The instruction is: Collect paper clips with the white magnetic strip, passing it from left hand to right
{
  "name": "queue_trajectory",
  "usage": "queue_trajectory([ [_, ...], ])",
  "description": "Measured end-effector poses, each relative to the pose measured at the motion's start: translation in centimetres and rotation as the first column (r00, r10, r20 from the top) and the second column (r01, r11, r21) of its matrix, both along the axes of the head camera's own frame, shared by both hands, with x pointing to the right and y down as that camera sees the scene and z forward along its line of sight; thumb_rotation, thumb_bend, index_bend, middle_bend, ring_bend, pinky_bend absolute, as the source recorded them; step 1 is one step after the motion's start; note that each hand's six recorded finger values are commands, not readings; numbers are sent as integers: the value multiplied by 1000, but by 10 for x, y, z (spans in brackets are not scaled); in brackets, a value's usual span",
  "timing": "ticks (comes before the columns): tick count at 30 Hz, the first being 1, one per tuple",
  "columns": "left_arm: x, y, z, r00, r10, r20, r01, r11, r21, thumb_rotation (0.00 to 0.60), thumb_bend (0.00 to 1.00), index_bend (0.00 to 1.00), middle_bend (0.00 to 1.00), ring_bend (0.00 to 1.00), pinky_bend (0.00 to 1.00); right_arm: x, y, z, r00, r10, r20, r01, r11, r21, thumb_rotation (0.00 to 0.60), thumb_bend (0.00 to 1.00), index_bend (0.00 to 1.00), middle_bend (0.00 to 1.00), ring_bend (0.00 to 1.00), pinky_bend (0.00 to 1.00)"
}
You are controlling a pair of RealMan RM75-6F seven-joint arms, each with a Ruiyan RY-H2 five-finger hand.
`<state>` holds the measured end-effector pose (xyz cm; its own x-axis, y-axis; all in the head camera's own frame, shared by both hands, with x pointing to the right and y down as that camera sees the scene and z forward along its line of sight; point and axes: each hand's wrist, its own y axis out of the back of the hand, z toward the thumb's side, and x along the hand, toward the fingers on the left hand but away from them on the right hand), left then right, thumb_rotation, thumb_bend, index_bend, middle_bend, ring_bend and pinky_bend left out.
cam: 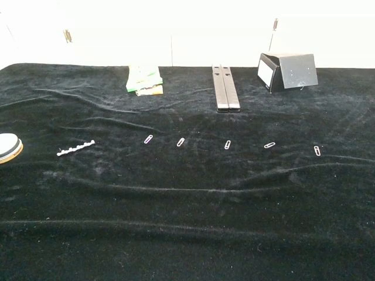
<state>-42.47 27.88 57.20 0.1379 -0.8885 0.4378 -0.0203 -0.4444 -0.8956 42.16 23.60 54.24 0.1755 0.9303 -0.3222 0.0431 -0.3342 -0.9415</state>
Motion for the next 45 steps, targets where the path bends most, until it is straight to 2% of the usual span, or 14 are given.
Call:
queue_trajectory([
  [8,1,0,3,1000,2,-5,-2,1000,-6,600,250,0,4,1,6,-4,-2,3,1000,-13,5,13,1000,-9,600,341,0,0,0,73],
  [9,3,0,3,1000,5,-16,-5,1000,-1,600,250,0,47,42,77,-4,-2,2,1000,-14,7,14,1000,-6,600,341,0,0,0,73],
  [11,7,-1,2,999,8,-35,-7,1000,20,600,251,6,232,246,351,-5,-1,-2,1000,-18,17,18,1000,4,600,341,0,0,0,73],
  [12,11,-4,1,999,9,-48,-7,999,45,600,251,47,463,498,617,-6,-1,-3,1000,-21,23,21,1000,9,600,342,0,0,0,73],
  [13,15,-6,-1,998,11,-62,-7,998,69,600,252,111,675,717,817,-7,-2,-5,999,-25,29,24,1000,15,600,342,0,0,0,73],
  [14,20,-8,-2,997,13,-81,-5,996,95,600,252,181,828,860,924,-8,-2,-7,999,-29,36,28,999,24,600,341,0,0,0,73],
  [15,29,-12,-3,993,13,-114,1,992,123,600,252,264,943,959,987,-9,-3,-8,999,-33,41,32,999,31,600,341,0,0,0,73],
  [16,35,-14,-2,990,10,-140,9,991,134,600,263,325,990,995,1000,-10,-3,-9,998,-36,46,35,999,36,600,341,0,0,0,73],
  [19,48,-21,5,982,-16,-190,37,993,108,600,295,397,1000,1000,1000,-12,-4,-12,997,-44,56,42,998,46,600,341,0,0,0,73],
  [23,59,-37,25,979,-76,-190,81,996,22,600,297,389,1000,1000,1000,-13,-3,-16,997,-50,65,46,997,59,600,340,0,0,0,73],
  [27,77,-56,53,976,-126,-179,113,990,-81,600,316,385,1000,1000,1000,-9,-4,-17,997,-32,71,28,998,61,600,341,0,0,0,73],
  [30,95,-70,73,976,-139,-170,118,985,-125,600,319,404,1000,1000,1000,-4,-7,-16,997,-14,73,11,999,52,600,340,0,0,0,73],
  [36,120,-97,107,977,-154,-149,131,979,-153,600,348,436,1000,1000,1000,4,-10,-12,997,12,72,-14,1000,28,600,342,0,0,0,73],
  [45,120,-110,140,978,-187,-88,167,967,-194,600,357,443,1000,1000,1000,12,-14,-12,997,39,72,-41,999,27,600,341,0,0,0,73],
])
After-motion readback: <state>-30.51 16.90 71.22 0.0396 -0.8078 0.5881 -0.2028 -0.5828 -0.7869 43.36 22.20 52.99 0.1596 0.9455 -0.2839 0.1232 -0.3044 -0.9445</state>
